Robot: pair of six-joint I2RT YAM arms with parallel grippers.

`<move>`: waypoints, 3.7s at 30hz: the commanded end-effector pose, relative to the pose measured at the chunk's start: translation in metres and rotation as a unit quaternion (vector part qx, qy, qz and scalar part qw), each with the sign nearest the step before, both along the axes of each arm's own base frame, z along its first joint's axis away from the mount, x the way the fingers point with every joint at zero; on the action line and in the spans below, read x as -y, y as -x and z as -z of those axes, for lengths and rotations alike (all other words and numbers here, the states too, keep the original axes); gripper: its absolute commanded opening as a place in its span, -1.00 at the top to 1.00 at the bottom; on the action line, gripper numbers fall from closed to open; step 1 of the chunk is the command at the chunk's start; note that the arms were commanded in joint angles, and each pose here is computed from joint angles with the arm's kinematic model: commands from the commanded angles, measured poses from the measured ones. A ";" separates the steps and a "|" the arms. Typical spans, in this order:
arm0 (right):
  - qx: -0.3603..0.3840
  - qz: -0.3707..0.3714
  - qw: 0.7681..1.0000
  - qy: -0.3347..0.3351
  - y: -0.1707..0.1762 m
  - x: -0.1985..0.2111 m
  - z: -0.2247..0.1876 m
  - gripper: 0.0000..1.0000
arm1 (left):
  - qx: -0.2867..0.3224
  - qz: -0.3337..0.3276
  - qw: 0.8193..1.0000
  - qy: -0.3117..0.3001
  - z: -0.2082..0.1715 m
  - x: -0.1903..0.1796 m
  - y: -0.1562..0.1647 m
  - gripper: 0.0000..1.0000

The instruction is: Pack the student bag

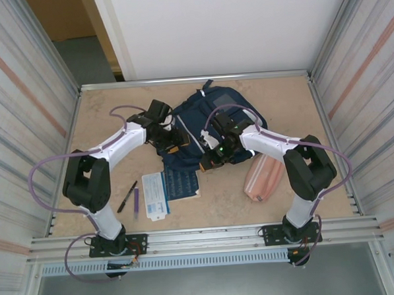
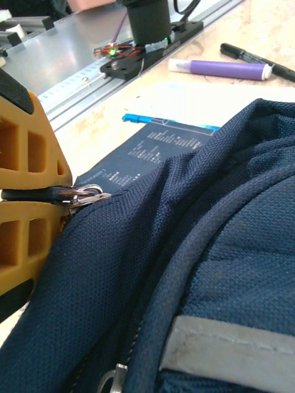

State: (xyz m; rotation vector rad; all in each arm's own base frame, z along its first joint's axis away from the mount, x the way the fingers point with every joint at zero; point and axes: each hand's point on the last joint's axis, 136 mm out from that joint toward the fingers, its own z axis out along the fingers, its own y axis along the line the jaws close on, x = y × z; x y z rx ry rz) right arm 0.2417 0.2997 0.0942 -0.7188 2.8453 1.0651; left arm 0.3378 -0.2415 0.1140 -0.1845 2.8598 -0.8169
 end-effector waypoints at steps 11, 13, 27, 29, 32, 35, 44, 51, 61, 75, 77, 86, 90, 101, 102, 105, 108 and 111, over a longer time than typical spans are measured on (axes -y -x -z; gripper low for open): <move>0.010 -0.013 1.000 -0.012 -0.006 -0.002 -0.004 1.00 | 0.017 -0.053 0.997 -0.046 -0.016 -0.006 0.046 -0.06; 0.014 -0.016 1.000 -0.014 -0.006 -0.004 -0.005 1.00 | 0.021 -0.070 0.996 -0.048 -0.010 -0.008 0.043 0.00; 0.016 -0.032 0.999 -0.017 0.001 -0.006 -0.008 1.00 | 0.012 -0.085 0.995 -0.047 0.019 0.006 0.041 -0.20; 0.015 -0.035 0.999 -0.017 0.003 -0.007 -0.008 1.00 | 0.010 -0.087 0.995 -0.044 0.023 0.009 0.038 -0.20; 0.010 -0.040 0.999 -0.019 0.005 -0.010 -0.007 1.00 | 0.012 -0.090 0.994 -0.065 0.024 0.007 0.030 0.17; 0.013 -0.051 0.999 -0.003 0.009 -0.008 -0.003 1.00 | 0.030 -0.072 0.994 -0.071 0.012 0.013 0.020 0.86; 0.027 -0.059 0.998 0.014 0.007 -0.004 -0.004 0.98 | 0.008 -0.054 0.999 0.001 -0.030 0.037 0.032 1.00; 0.028 -0.045 0.998 -0.028 0.006 -0.018 -0.025 0.92 | -0.057 -0.082 0.993 0.060 -0.040 0.055 0.057 1.00; 0.040 0.011 0.998 -0.046 -0.008 -0.040 -0.037 0.91 | -0.061 -0.090 0.991 0.083 -0.040 0.066 0.066 0.91; 0.030 0.020 0.996 -0.080 -0.014 -0.028 -0.053 0.92 | 0.002 -0.192 0.981 -0.027 -0.025 -0.077 0.080 0.13; 0.029 0.017 0.996 -0.080 -0.013 -0.027 -0.052 0.92 | -0.005 -0.219 0.976 -0.017 -0.017 -0.092 0.081 0.14; 0.021 0.004 0.997 -0.078 -0.005 -0.028 -0.048 0.93 | 0.010 -0.248 0.969 0.025 -0.011 -0.111 0.034 0.11; 0.024 -0.004 0.997 -0.076 -0.001 -0.030 -0.049 0.93 | 0.023 -0.237 0.971 0.012 -0.009 -0.111 0.018 0.05; 0.018 -0.017 0.997 -0.067 0.003 -0.034 -0.043 0.93 | 0.003 -0.227 0.972 0.056 0.019 -0.087 -0.012 0.25; 0.018 -0.013 0.998 -0.061 0.001 -0.032 -0.041 0.93 | -0.009 -0.219 0.974 0.063 0.021 -0.082 -0.012 0.42; -0.003 -0.009 0.999 -0.051 0.000 -0.029 -0.035 0.93 | -0.031 -0.182 0.980 0.077 0.016 -0.066 -0.012 0.78; -0.025 0.001 0.998 -0.050 -0.001 -0.025 -0.031 0.92 | -0.031 -0.153 0.986 0.061 0.013 -0.056 -0.006 0.89; -0.032 0.003 0.999 -0.041 -0.003 -0.024 -0.027 0.91 | -0.033 -0.138 0.989 0.051 0.014 -0.051 0.001 1.00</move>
